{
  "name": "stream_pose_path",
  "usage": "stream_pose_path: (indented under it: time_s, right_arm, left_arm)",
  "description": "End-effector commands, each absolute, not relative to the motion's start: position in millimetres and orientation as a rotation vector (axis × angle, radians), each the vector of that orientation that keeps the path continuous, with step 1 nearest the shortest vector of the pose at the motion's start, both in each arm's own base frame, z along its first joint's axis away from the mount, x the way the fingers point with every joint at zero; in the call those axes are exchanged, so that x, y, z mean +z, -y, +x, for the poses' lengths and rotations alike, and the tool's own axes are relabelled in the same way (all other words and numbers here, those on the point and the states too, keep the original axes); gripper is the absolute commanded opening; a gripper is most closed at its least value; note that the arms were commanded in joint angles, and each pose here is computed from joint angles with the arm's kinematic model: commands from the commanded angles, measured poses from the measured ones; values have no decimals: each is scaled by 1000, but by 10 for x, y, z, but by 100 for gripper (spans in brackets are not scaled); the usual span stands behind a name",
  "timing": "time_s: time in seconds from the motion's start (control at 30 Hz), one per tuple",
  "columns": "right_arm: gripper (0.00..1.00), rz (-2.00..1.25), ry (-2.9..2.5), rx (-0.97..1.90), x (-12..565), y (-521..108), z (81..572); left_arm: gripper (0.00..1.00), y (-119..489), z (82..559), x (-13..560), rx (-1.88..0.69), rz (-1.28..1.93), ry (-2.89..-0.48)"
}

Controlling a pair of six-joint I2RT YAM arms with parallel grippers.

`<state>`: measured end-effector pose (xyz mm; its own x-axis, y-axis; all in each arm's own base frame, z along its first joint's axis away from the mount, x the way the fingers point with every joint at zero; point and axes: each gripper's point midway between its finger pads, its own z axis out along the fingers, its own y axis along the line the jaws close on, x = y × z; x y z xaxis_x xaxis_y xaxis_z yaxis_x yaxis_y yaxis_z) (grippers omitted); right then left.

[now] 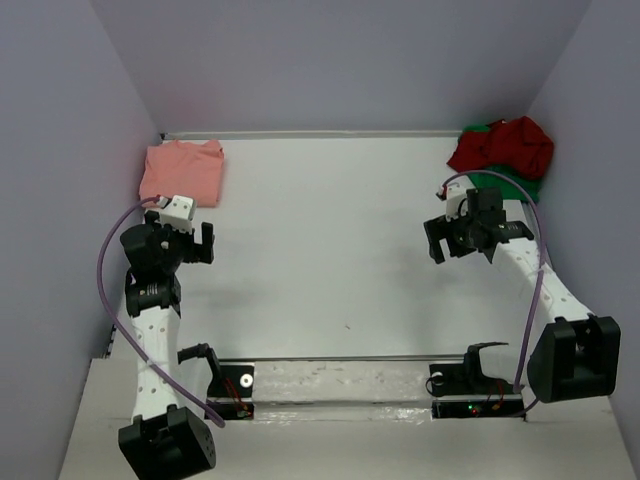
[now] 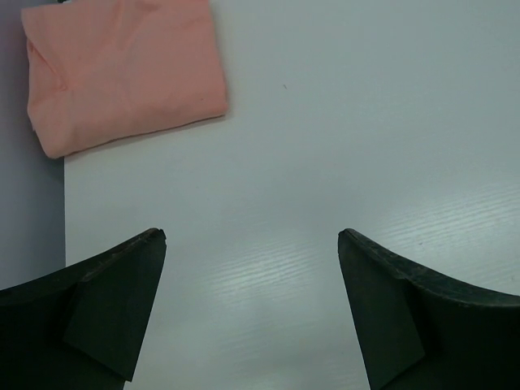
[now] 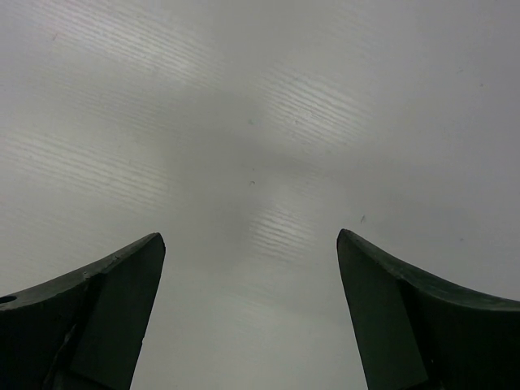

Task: Fold and stack the t-shirts
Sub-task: Put the neatly folded tshirt into the corner of the board with the left arm

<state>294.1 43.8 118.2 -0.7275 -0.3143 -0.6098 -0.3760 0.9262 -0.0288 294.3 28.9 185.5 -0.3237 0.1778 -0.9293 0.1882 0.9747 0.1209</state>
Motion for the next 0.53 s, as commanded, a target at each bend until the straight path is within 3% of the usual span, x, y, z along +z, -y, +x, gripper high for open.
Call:
stream_pose_path:
  time_s: [0.0, 0.13, 0.5]
  right_arm:
    - [93, -400, -2311, 110, 1468, -435, 3216]
    - [93, -386, -2331, 95, 1417, -408, 3217]
    - [93, -458, -2340, 122, 1328, -428, 3123]
  left_arm:
    - [99, -142, 3023, 2111, -61, 331, -1758]
    - [99, 8, 2992, 2040, -184, 327, -1782]
    - [99, -116, 2889, 2113, -108, 350, -1727]
